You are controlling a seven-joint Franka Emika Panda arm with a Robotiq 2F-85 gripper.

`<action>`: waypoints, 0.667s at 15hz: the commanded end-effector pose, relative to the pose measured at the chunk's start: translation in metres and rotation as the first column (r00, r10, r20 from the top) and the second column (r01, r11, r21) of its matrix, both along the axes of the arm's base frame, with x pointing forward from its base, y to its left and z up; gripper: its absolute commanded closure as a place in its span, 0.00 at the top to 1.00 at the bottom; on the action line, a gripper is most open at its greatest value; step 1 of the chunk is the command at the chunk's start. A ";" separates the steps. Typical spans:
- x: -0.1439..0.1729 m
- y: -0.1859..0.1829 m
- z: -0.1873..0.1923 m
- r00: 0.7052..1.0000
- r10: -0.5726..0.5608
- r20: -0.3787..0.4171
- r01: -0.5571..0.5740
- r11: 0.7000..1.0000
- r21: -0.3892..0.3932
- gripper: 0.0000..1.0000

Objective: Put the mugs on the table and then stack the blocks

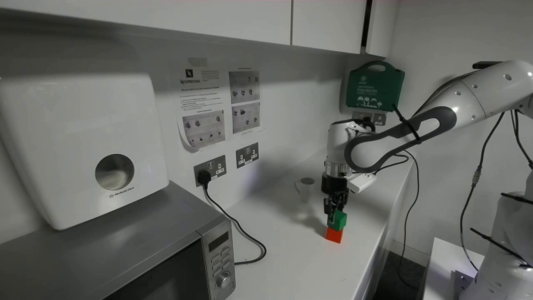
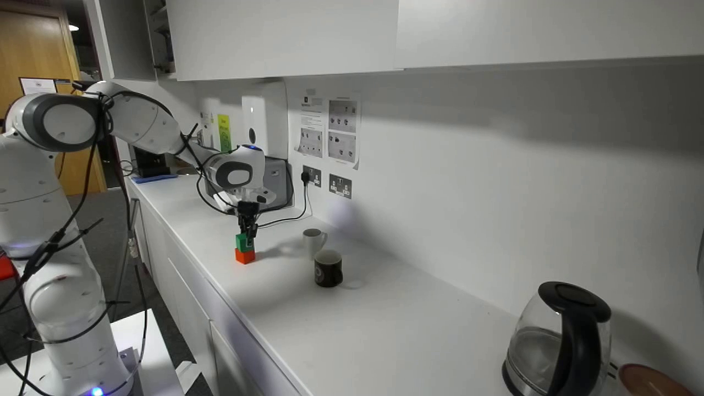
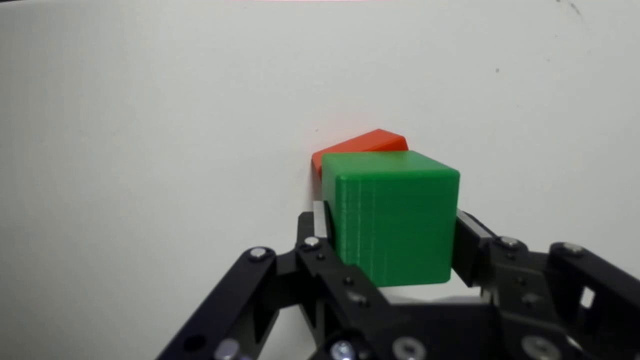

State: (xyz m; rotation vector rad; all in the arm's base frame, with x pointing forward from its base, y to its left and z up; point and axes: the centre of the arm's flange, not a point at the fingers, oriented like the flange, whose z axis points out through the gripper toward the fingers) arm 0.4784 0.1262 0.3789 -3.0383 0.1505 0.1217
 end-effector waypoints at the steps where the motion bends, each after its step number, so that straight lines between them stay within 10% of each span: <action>1: -0.002 0.000 0.002 1.000 0.009 -0.010 -0.009 1.000 0.020 0.32; 10: -0.007 -0.001 0.001 1.000 0.013 -0.007 -0.012 1.000 0.023 0.32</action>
